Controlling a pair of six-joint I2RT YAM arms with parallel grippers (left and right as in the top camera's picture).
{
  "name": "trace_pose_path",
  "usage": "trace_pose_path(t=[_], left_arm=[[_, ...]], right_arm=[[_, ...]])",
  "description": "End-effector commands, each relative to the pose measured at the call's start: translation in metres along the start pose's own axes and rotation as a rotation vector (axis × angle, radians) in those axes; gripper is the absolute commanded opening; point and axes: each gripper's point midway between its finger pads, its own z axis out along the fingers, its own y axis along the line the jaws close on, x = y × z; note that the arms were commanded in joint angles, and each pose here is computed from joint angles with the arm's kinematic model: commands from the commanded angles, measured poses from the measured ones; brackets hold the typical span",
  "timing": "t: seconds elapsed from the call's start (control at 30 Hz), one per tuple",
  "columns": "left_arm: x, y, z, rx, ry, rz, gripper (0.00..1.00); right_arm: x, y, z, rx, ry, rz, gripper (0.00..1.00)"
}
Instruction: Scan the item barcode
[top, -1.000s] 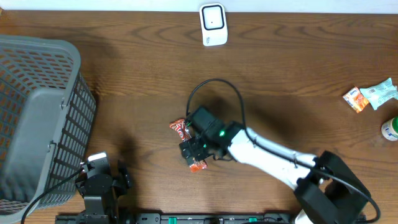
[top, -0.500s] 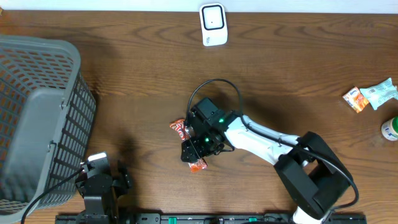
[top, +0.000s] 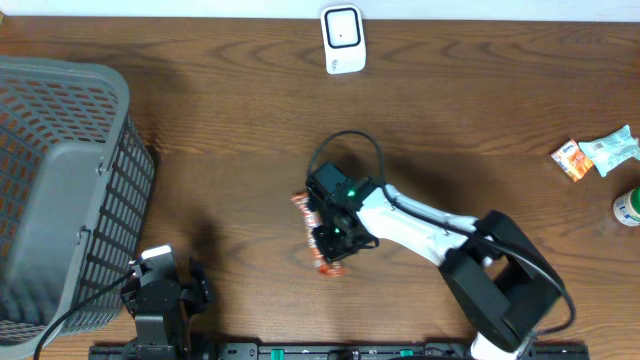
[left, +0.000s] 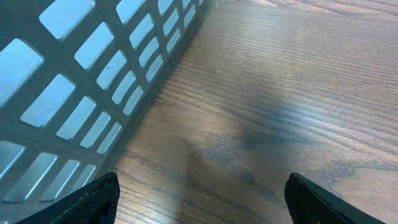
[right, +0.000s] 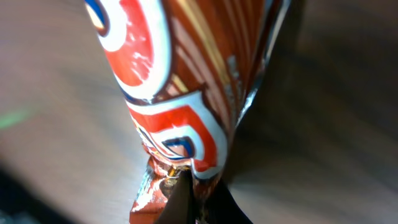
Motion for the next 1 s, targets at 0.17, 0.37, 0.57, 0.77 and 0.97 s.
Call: trace_pose_path(t=[0.17,0.37,0.57,0.77,0.97], left_arm=[[0.010,0.002,0.002,-0.012,0.033,0.006,0.85],[0.010,0.002,0.002,-0.012,0.033,0.006,0.85],[0.010,0.002,0.002,-0.012,0.034,0.006,0.85],[0.010,0.002,0.002,-0.012,0.034,0.006,0.85],[0.010,0.002,0.002,-0.012,0.034,0.006,0.85]], right_arm=[[-0.017,-0.117,-0.128,0.864,-0.461,0.190,0.01],[-0.021,-0.148,-0.169,1.207,-0.545,0.153,0.01],[-0.028,-0.155,-0.148,1.401,-0.408,-0.037,0.02],[-0.016,-0.140,-0.093,1.301,-0.249,-0.148,0.09],[0.008,-0.108,-0.072,1.207,-0.168,-0.240,0.71]])
